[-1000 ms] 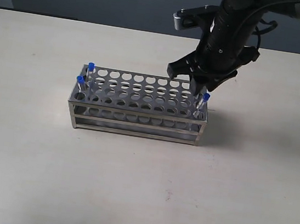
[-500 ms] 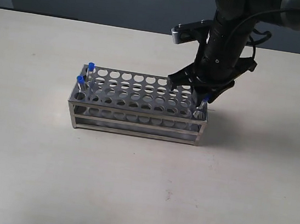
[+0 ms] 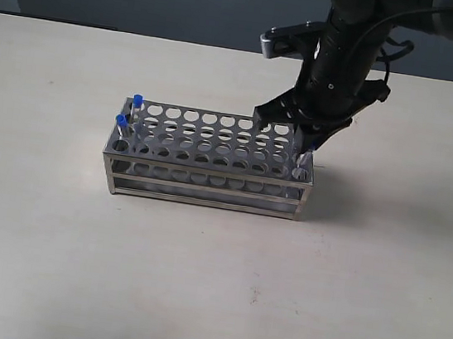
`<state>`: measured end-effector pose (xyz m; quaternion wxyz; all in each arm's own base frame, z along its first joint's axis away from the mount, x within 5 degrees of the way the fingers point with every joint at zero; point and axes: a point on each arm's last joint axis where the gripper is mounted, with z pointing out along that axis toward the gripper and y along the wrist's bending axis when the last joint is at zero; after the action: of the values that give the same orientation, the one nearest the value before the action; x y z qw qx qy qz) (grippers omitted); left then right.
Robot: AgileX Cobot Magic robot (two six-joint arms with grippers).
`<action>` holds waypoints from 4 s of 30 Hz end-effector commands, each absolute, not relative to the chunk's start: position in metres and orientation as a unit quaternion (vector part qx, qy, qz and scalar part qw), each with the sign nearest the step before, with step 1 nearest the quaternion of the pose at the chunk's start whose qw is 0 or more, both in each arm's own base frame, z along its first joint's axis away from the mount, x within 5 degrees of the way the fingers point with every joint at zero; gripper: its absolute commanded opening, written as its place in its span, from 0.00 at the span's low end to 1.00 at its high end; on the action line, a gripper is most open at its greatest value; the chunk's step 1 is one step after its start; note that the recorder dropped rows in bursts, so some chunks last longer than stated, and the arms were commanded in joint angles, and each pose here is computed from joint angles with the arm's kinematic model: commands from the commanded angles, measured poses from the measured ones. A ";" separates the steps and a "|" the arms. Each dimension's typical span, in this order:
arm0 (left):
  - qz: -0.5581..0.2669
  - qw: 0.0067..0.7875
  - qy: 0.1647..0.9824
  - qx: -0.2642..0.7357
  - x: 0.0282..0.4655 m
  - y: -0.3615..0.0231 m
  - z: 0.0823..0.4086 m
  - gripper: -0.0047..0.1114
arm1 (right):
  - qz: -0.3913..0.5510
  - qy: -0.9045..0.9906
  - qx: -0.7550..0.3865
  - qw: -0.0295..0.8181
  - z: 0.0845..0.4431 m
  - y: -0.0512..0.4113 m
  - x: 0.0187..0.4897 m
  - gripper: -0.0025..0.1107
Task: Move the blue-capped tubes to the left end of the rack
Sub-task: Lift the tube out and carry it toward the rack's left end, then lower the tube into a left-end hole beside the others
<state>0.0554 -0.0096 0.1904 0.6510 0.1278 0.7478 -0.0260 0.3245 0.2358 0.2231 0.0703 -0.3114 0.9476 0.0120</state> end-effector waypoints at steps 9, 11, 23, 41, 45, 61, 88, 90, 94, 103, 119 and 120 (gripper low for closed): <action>-0.032 0.656 0.743 0.129 0.055 -0.010 0.193 0.05 | 0.028 0.940 -0.313 0.133 0.281 0.221 0.308 0.02; -0.032 0.656 0.743 0.129 0.055 -0.010 0.193 0.05 | 0.036 0.939 -0.313 0.139 0.288 0.220 0.305 0.02; -0.032 0.656 0.743 0.129 0.055 -0.010 0.193 0.05 | 0.068 0.923 -0.341 0.165 0.302 0.224 0.300 0.02; -0.032 0.656 0.743 0.129 0.055 -0.010 0.193 0.05 | 0.187 0.843 -0.454 0.221 0.334 0.289 0.324 0.02; -0.032 0.656 0.743 0.129 0.055 -0.010 0.193 0.05 | 0.180 0.818 -0.501 0.216 0.329 0.322 0.327 0.02; -0.032 0.656 0.743 0.129 0.055 -0.010 0.193 0.05 | 0.187 0.808 -0.514 0.220 0.288 0.376 0.346 0.02; -0.032 0.656 0.743 0.129 0.055 -0.010 0.193 0.05 | 0.181 0.831 -0.496 0.176 0.262 0.382 0.341 0.02; -0.032 0.656 0.743 0.129 0.055 -0.010 0.193 0.05 | 0.181 0.831 -0.496 0.176 0.262 0.382 0.341 0.02; -0.032 0.656 0.743 0.129 0.055 -0.010 0.193 0.05 | 0.187 0.831 -0.494 0.173 0.261 0.383 0.340 0.02; -0.032 0.656 0.743 0.129 0.055 -0.010 0.193 0.05 | 0.208 0.821 -0.511 0.149 0.242 0.402 0.327 0.02; -0.032 0.656 0.743 0.129 0.055 -0.010 0.193 0.05 | 0.256 0.801 -0.498 0.212 0.250 0.416 0.329 0.02; -0.032 0.656 0.743 0.129 0.055 -0.010 0.193 0.05 | 0.257 0.801 -0.496 0.216 0.249 0.417 0.330 0.02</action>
<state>0.0554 -0.0096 0.1904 0.6510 0.1278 0.7478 -0.0260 0.3372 0.4067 0.2462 0.2111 -0.5050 0.8080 0.2180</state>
